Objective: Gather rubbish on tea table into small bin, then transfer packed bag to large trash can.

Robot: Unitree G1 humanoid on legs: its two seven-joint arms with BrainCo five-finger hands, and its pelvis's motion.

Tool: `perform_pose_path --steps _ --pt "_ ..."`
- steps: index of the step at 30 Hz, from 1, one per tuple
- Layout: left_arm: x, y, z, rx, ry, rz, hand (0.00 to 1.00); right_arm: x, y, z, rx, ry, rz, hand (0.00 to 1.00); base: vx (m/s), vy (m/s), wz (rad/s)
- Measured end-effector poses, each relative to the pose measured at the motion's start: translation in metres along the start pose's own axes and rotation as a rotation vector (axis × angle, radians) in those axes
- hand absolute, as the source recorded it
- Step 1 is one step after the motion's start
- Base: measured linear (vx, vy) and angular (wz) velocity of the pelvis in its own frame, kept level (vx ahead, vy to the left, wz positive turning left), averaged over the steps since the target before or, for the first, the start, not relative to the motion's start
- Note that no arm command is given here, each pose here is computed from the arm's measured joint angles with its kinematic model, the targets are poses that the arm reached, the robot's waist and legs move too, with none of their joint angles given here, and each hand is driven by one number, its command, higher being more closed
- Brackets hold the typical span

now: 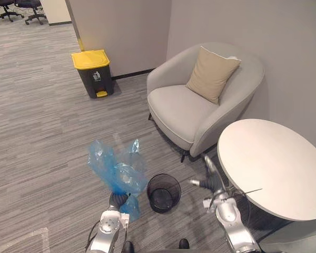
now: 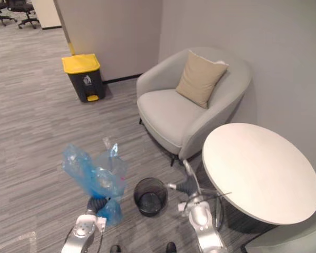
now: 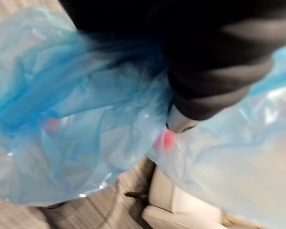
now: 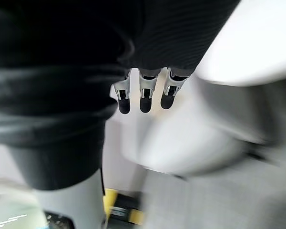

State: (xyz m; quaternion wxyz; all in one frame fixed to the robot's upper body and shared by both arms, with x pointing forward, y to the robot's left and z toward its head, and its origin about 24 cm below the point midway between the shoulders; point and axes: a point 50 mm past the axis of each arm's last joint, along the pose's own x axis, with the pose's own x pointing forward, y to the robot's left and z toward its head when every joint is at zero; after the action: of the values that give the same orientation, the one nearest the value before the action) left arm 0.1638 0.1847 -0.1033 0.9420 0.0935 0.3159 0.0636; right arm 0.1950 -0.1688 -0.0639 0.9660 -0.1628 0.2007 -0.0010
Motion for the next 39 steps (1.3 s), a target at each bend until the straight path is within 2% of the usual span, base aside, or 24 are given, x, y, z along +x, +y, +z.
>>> perform_pose_path --steps 4,9,20,24,28,36,39 --pt "-0.007 0.004 -0.028 -0.028 0.115 -0.009 1.0 -0.009 -0.003 -0.05 -0.004 0.238 -0.003 0.0 0.02 -0.001 -0.12" --pt "-0.01 0.011 -0.044 -0.063 0.193 0.016 1.0 -0.011 -0.004 -0.073 0.002 0.368 -0.013 0.0 0.01 0.001 -0.17" --pt "0.001 0.024 -0.027 -0.102 0.141 0.07 1.0 -0.017 0.01 -0.086 0.087 0.463 -0.018 0.0 -0.04 -0.019 0.41" --pt "-0.002 0.013 -0.031 -0.143 0.156 0.058 1.0 0.005 -0.001 -0.063 0.076 0.378 -0.064 0.0 -0.12 -0.035 0.05" --pt "0.004 0.002 -0.019 -0.155 0.126 0.029 1.0 0.006 -0.006 -0.06 0.087 0.36 -0.091 0.0 -0.06 -0.03 0.65" --pt "0.013 -0.004 0.001 -0.126 0.062 -0.009 1.0 0.003 -0.018 -0.062 0.095 0.359 -0.157 0.0 -0.05 0.079 0.73" --pt "0.013 0.005 -0.003 -0.092 0.071 0.004 1.0 -0.001 -0.004 -0.067 0.111 0.394 -0.122 0.0 -0.03 0.127 0.55"
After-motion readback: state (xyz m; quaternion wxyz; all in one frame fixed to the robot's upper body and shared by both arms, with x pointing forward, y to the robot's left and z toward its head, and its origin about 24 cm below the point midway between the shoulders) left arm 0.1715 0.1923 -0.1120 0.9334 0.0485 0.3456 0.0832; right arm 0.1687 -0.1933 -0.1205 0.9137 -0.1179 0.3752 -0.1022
